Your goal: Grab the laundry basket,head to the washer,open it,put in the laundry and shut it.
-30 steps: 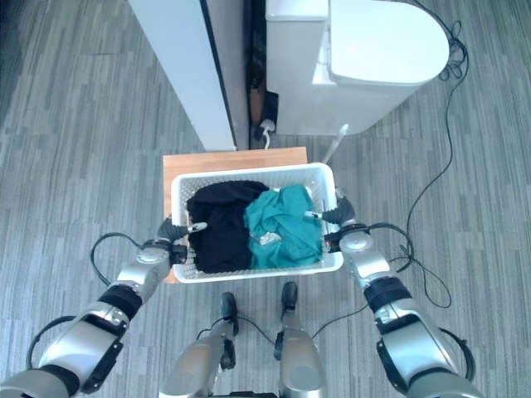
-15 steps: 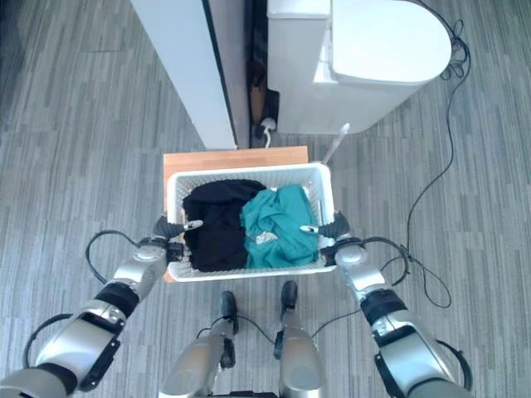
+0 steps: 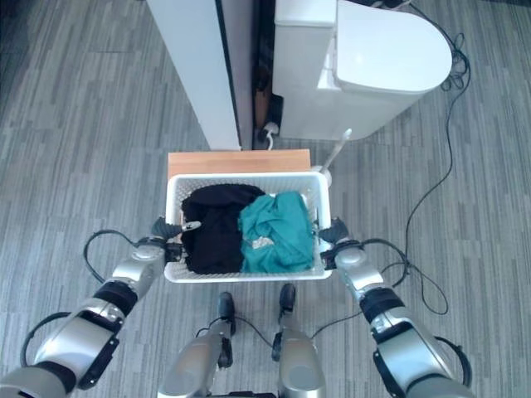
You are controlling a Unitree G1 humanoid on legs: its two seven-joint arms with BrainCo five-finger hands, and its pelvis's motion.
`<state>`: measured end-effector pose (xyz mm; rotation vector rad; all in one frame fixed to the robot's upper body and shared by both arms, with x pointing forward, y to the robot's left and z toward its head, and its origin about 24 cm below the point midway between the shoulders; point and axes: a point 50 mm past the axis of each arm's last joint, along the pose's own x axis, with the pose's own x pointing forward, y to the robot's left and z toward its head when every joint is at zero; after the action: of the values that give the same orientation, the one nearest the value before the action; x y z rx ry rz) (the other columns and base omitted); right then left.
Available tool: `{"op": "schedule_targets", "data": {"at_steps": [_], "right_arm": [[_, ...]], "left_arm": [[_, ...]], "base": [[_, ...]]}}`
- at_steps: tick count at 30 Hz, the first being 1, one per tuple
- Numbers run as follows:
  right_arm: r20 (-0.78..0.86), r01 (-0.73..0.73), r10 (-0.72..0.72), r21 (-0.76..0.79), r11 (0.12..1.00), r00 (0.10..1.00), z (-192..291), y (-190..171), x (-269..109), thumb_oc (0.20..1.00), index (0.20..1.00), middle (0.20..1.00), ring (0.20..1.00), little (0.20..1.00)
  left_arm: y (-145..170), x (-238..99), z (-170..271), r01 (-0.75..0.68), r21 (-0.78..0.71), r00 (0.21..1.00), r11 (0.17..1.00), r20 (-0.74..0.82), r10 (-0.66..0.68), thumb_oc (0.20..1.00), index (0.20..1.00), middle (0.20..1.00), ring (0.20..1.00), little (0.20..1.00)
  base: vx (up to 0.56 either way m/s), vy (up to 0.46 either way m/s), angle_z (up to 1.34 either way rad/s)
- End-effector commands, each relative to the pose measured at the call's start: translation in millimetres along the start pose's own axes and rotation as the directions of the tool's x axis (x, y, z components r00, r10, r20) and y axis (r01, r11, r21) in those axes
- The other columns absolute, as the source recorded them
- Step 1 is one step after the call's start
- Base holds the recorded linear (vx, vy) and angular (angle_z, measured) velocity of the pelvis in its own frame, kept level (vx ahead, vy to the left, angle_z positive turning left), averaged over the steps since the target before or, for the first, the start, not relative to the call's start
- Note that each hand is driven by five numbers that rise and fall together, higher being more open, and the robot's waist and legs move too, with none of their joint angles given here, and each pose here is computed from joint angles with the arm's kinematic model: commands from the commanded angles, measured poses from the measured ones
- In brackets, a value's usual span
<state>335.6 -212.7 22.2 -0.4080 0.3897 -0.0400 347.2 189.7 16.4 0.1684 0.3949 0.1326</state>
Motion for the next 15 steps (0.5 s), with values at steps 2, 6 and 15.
{"op": "schedule_targets", "data": {"at_steps": [2,6,15], "right_arm": [[0.109,-0.182,0.18,0.006,0.983,0.978,24,47,-4,0.2,0.2,0.2,0.2,0.2],[0.128,-0.163,0.162,-0.003,0.987,0.978,27,42,-4,0.2,0.2,0.2,0.2,0.2],[0.149,-0.116,0.112,0.015,0.993,0.982,25,29,-6,0.2,0.2,0.2,0.2,0.2]], "left_arm": [[-49,0,45,0.133,0.083,0.979,0.988,0.146,-0.144,0.595,0.595,0.595,0.595,0.595],[-48,0,47,0.133,0.088,0.977,0.987,0.157,-0.145,0.2,0.2,0.2,0.2,0.2],[-48,-2,57,0.136,0.107,0.966,0.985,0.208,-0.156,0.2,0.2,0.2,0.2,0.2]], "base": [[0.0,0.0,0.0],[0.0,0.0,0.0],[0.0,0.0,0.0]]}}
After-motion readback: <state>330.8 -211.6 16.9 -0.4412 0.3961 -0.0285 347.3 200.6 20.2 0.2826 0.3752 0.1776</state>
